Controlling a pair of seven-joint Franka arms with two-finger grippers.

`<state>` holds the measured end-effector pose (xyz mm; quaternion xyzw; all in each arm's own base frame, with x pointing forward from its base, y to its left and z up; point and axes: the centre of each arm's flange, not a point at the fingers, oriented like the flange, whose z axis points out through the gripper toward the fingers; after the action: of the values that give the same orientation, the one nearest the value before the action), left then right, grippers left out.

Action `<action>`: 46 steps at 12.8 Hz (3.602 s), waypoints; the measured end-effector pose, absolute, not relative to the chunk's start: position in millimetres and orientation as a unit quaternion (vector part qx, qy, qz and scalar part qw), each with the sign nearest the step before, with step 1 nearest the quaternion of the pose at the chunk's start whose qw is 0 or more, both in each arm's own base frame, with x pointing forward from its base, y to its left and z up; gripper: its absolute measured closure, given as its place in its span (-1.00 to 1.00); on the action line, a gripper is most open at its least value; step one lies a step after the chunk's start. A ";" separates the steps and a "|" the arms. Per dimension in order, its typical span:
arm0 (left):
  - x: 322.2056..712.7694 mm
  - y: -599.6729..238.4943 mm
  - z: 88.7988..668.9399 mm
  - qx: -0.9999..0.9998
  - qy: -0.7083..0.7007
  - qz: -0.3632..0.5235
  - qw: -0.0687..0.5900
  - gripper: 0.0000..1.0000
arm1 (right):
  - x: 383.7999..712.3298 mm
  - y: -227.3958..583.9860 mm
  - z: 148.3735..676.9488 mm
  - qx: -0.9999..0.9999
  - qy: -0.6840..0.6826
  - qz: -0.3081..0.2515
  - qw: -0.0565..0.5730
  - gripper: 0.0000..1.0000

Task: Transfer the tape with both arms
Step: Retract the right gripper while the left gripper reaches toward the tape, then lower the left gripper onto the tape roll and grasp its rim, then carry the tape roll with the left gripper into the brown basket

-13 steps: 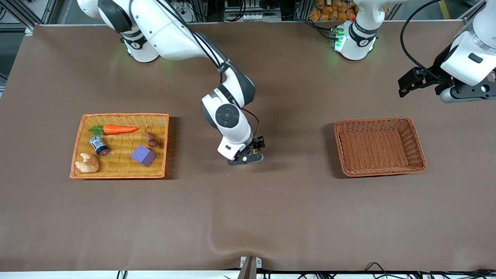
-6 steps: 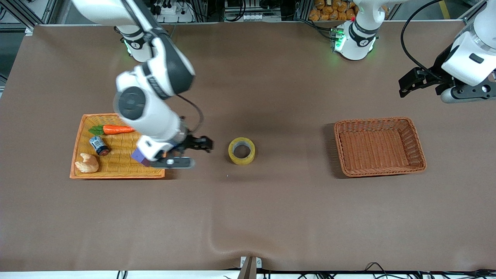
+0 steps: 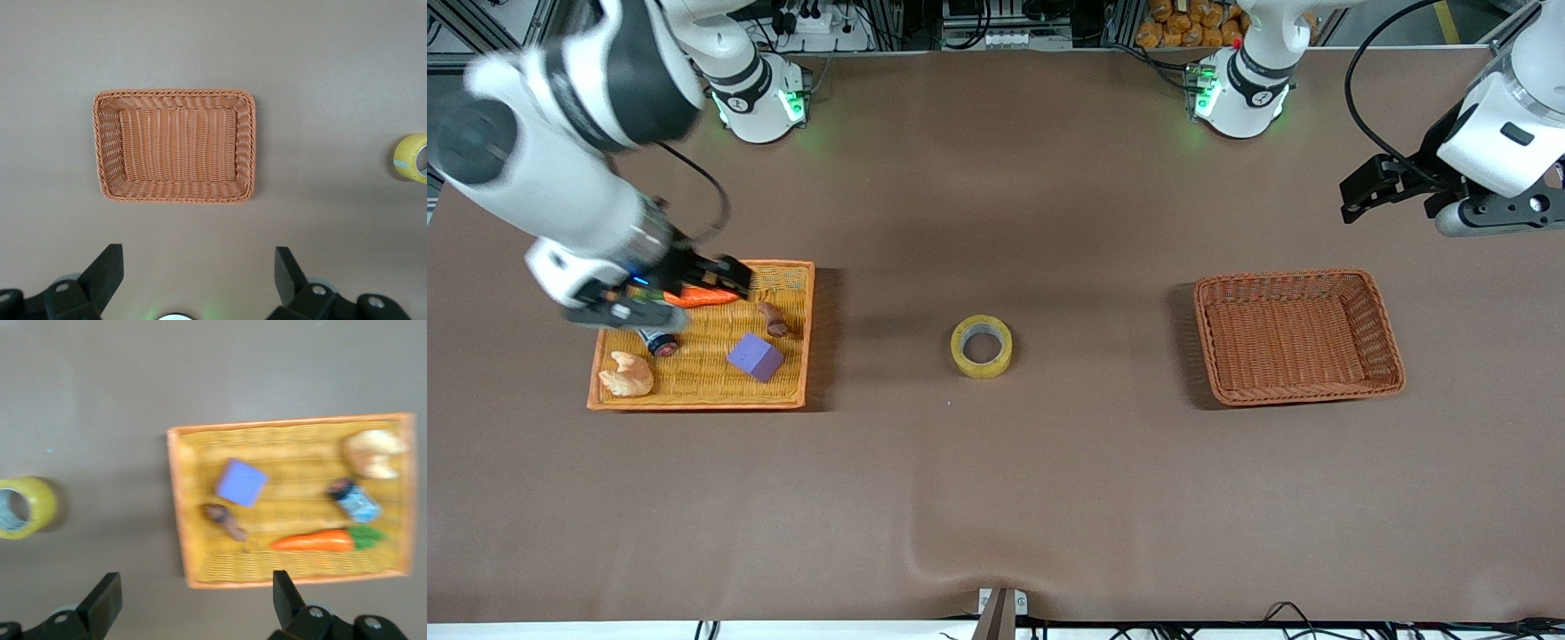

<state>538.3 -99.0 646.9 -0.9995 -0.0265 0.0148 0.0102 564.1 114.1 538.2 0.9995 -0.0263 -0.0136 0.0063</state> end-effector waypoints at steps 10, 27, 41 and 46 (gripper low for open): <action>580.1 -212.9 547.9 -0.998 0.044 0.030 -0.026 -1.00 | 546.2 28.6 618.5 1.000 -0.018 -0.011 -0.001 -1.00; 538.7 -482.9 212.0 -0.995 0.022 0.000 -0.102 -1.00 | 549.0 -15.1 628.8 0.998 -0.060 -0.016 -0.018 -1.00; 564.4 -469.5 217.2 -0.994 0.004 -0.027 -0.108 0.55 | 548.8 -8.8 632.5 0.998 -0.050 -0.014 -0.018 -1.00; 611.7 -351.8 404.2 -0.997 -0.029 -0.047 -0.046 0.56 | 549.3 -7.6 632.8 0.999 -0.045 -0.014 -0.018 -1.00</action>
<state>611.7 -351.8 404.2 -0.9974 -0.0288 -0.0469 -0.0462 549.3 -7.6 632.8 0.9987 -0.0451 -0.0139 -0.0184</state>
